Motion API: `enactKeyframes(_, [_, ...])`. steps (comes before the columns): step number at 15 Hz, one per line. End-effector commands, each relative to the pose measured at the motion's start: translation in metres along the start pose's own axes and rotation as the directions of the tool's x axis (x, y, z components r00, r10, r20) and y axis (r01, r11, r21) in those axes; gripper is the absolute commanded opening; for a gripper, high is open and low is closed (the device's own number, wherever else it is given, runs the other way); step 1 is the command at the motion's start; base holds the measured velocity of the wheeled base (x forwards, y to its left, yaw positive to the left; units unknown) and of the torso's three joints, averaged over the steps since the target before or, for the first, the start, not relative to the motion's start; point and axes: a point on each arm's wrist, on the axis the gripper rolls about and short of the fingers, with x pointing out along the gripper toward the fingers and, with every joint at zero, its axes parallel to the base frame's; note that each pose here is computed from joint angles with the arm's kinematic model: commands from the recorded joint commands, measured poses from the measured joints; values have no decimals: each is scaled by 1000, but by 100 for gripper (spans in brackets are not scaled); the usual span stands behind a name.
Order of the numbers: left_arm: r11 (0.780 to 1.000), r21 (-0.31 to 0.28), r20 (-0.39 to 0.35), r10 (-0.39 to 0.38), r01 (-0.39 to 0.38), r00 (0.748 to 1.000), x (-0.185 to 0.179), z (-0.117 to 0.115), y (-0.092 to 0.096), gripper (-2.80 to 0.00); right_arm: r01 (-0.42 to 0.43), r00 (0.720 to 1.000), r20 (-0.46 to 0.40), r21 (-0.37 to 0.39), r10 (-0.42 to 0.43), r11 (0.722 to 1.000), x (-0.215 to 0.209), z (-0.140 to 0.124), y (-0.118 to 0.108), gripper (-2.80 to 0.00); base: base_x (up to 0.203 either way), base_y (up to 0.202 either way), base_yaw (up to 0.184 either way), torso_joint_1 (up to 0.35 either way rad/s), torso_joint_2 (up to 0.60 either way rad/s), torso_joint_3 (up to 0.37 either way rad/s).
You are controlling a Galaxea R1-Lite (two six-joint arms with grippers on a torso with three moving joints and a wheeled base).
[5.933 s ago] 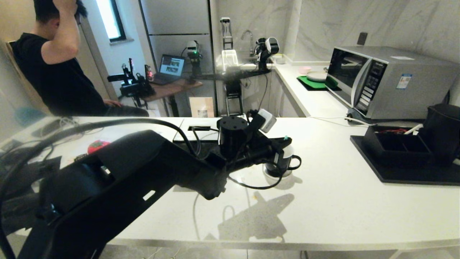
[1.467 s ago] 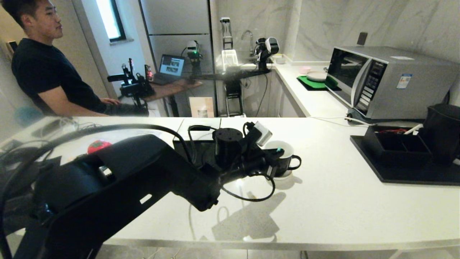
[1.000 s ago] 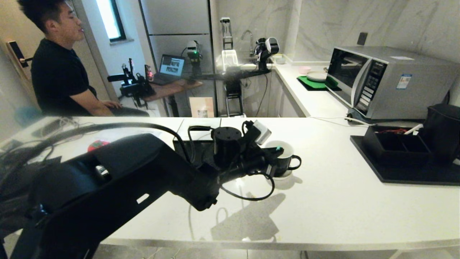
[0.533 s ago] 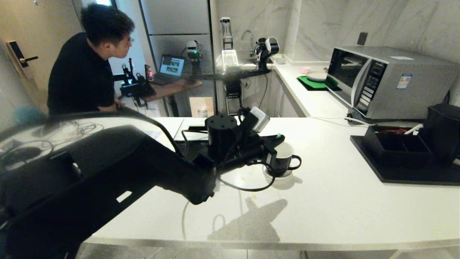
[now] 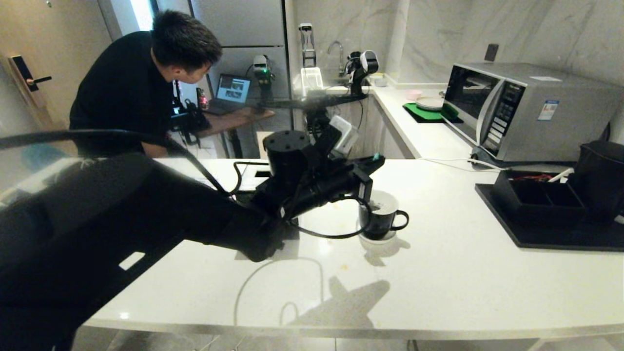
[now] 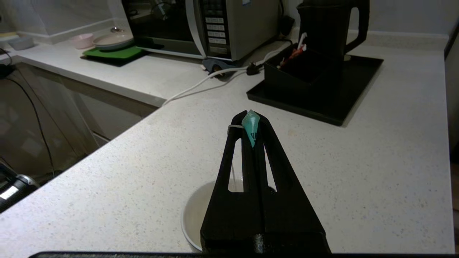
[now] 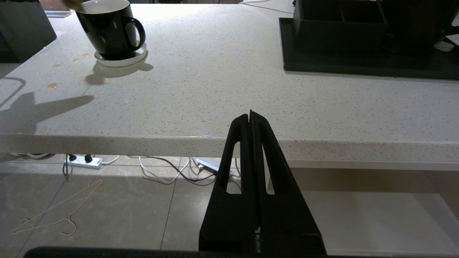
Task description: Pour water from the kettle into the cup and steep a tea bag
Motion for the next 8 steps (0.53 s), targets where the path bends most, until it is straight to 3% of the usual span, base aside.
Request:
enactKeyframes(1, [1000, 10, 26, 2, -2, 1000, -2, 10, 1, -280, 0, 1000, 0, -1, 0, 1000, 0, 0, 0, -280, 0, 0, 0, 0, 0, 0])
enactKeyframes(8, [999, 33, 81, 6, -8, 997, -14, 39, 14, -280, 0, 1000, 0, -1, 0, 1000, 0, 0, 0, -280, 0, 0, 0, 0, 0, 0])
